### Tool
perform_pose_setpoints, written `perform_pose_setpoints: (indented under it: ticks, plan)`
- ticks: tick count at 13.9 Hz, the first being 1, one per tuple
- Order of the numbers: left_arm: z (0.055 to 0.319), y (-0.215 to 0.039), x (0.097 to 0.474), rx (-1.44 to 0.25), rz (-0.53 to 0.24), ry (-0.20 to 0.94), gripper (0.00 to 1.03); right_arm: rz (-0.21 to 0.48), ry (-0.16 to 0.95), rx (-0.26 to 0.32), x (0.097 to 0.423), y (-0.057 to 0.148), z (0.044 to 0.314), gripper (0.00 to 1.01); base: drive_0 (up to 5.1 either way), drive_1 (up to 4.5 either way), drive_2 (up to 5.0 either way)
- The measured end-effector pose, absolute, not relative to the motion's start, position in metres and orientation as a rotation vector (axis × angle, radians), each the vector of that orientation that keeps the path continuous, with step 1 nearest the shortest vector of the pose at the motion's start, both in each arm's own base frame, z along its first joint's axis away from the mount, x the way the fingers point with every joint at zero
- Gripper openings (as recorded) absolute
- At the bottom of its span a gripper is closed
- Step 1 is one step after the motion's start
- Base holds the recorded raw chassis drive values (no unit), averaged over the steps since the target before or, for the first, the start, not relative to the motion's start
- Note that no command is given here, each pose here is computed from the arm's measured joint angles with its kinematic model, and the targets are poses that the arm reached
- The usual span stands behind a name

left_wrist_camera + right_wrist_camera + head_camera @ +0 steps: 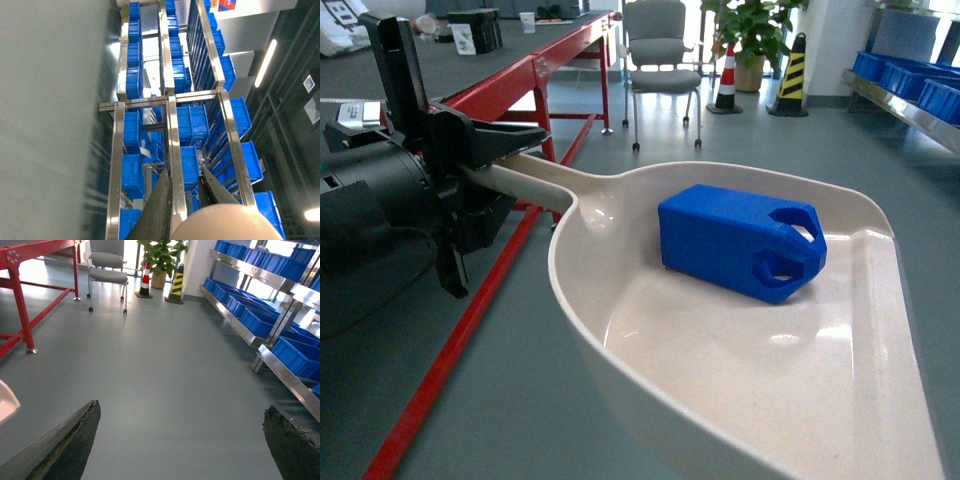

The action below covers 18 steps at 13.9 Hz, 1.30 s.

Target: Place part in tray to right shelf

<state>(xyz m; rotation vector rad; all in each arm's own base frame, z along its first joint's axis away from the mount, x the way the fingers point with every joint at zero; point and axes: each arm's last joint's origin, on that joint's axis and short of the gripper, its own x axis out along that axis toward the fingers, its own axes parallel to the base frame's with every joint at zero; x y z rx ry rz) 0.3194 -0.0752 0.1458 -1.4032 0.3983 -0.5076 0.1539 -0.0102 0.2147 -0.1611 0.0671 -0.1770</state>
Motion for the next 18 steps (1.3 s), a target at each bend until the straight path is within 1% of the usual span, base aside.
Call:
perform_pose_setpoints:
  ticks: [18]
  plan:
    - [0.1454,-0.0748,0.3194,-1.402,-0.507,0.402,0.13,-0.177,0.065,-0.161,0.1538,-0.0101,0.215,0.98,0.0,4.22,-4.2]
